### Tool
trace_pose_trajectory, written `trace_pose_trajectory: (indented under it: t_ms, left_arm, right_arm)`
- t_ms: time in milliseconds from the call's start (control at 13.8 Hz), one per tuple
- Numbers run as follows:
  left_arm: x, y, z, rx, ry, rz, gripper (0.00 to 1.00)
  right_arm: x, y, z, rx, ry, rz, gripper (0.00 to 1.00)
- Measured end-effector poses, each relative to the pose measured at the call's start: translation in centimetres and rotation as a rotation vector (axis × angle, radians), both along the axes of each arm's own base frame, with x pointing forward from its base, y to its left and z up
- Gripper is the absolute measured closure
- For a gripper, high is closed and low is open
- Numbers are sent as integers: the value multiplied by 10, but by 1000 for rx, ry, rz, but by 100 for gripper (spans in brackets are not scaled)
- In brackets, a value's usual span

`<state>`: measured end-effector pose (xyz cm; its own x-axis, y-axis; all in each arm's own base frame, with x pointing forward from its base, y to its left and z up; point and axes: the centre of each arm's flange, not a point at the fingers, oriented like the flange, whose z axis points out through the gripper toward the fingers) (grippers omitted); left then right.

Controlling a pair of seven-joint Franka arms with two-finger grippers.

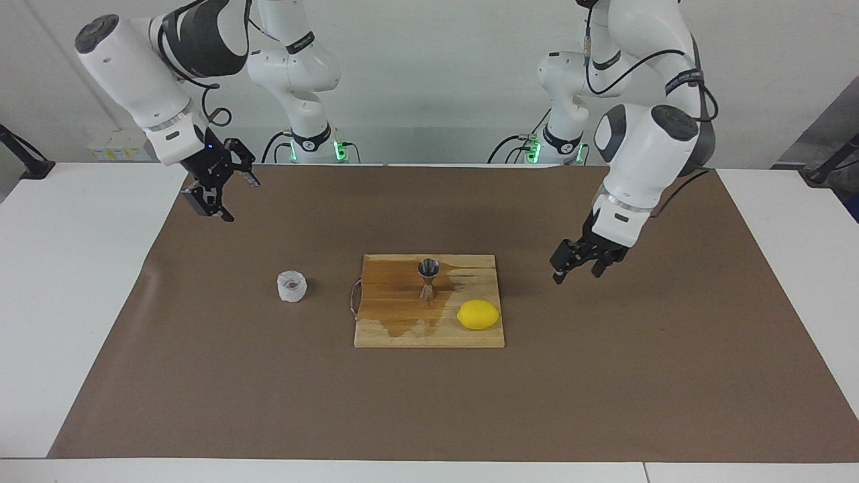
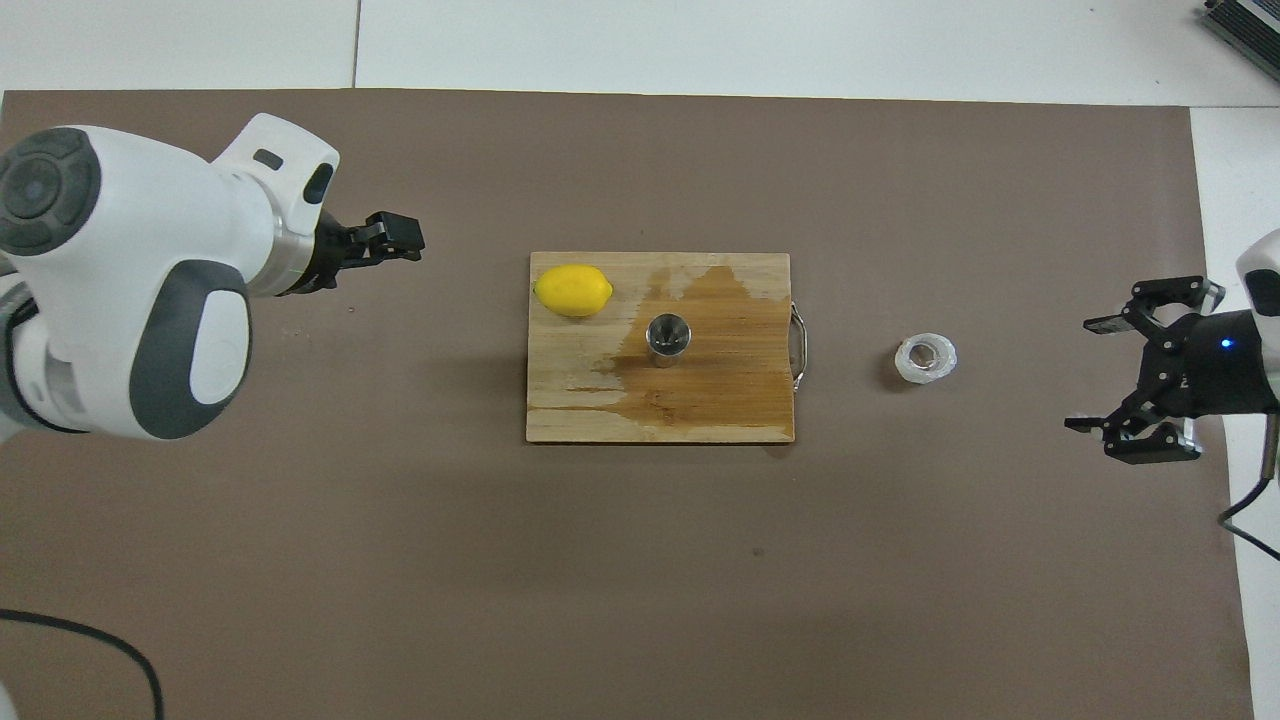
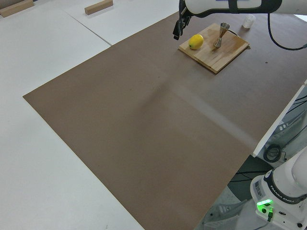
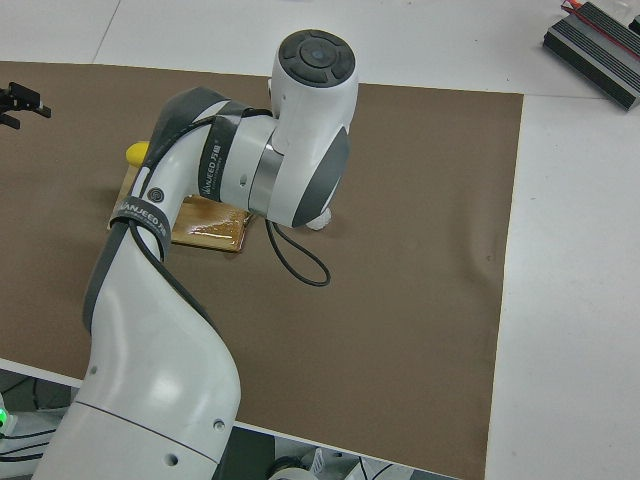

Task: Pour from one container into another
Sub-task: 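Withdraw the left gripper while the right gripper reaches the white cup, then grasp the small white cup with the right gripper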

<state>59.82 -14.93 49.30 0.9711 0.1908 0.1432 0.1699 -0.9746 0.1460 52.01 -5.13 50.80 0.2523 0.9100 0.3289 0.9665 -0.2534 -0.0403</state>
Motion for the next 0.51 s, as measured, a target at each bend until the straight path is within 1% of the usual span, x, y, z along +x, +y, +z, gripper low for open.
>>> trace_pose_trajectory:
  t_ms: [72, 144, 217, 361, 506]
  left_arm:
    - [-7, 11, 12, 39, 15, -25, 0]
    - [-17, 22, 24, 76, 40, -60, 0]
    - [-23, 35, 34, 94, 53, -89, 0]
    - [-34, 65, 54, 112, 72, -150, 0]
    - [-40, 93, 73, 123, 93, -208, 0]
  right_arm:
    - [6, -11, -24, 50, -3, 44, 0]
    - [14, -25, -56, 115, -6, 91, 0]
    - [21, -36, -84, 159, -18, 124, 0]
    - [32, -47, -133, 221, -34, 165, 0]
    - [37, -43, -164, 279, -31, 184, 0]
